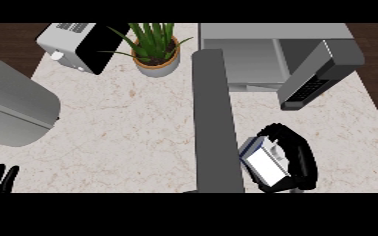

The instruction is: Pick up the milk, place it into the microwave and close the microwave

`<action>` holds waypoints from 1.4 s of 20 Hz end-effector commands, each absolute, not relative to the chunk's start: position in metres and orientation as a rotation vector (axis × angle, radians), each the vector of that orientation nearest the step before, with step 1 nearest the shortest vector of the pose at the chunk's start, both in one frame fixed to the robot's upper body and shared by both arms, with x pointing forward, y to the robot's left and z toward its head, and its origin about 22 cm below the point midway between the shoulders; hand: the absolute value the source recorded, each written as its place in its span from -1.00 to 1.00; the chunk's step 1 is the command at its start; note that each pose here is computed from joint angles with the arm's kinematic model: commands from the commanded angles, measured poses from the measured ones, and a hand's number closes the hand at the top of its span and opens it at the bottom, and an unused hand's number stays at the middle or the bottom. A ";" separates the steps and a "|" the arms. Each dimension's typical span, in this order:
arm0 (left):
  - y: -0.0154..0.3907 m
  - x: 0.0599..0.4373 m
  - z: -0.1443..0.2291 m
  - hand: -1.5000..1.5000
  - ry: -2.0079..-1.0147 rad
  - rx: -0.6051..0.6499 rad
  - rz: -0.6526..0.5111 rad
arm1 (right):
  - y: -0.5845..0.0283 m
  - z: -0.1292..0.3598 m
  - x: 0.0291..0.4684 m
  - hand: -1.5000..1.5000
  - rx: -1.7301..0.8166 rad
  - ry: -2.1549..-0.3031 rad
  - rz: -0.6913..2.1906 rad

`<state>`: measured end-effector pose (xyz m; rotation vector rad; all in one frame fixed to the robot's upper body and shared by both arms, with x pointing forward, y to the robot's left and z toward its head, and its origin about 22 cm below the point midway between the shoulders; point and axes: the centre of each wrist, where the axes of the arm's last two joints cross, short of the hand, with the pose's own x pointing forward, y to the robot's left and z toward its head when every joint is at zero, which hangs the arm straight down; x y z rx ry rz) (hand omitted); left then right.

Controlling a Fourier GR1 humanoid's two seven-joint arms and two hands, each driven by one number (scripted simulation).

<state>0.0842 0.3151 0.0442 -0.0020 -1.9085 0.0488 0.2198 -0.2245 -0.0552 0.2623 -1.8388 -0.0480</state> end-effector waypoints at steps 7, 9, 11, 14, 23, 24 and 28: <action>0.324 0.090 0.034 -1.00 -1.899 0.020 0.073 | -0.167 -0.003 0.233 1.00 0.203 -1.853 -0.067; 0.322 0.091 0.045 -1.00 -1.914 0.034 0.072 | -0.164 0.011 0.228 1.00 0.196 -1.866 -0.078; 0.332 0.093 0.037 -1.00 -1.899 0.024 0.066 | -0.157 0.001 0.250 1.00 0.155 -1.896 -0.072; 0.353 0.081 0.050 -1.00 -1.895 0.051 0.066 | -0.150 0.014 0.259 1.00 0.068 -1.880 -0.075; 0.361 0.087 0.044 -1.00 -1.876 0.007 0.036 | -0.152 -0.023 0.310 1.00 -0.156 -1.772 -0.077; 0.341 0.093 0.039 -1.00 -1.898 0.019 0.042 | -0.161 0.002 0.339 1.00 -0.130 -1.756 -0.097; 0.343 0.093 0.034 -1.00 -1.899 0.008 0.042 | -0.164 -0.024 0.358 1.00 -0.173 -1.764 -0.092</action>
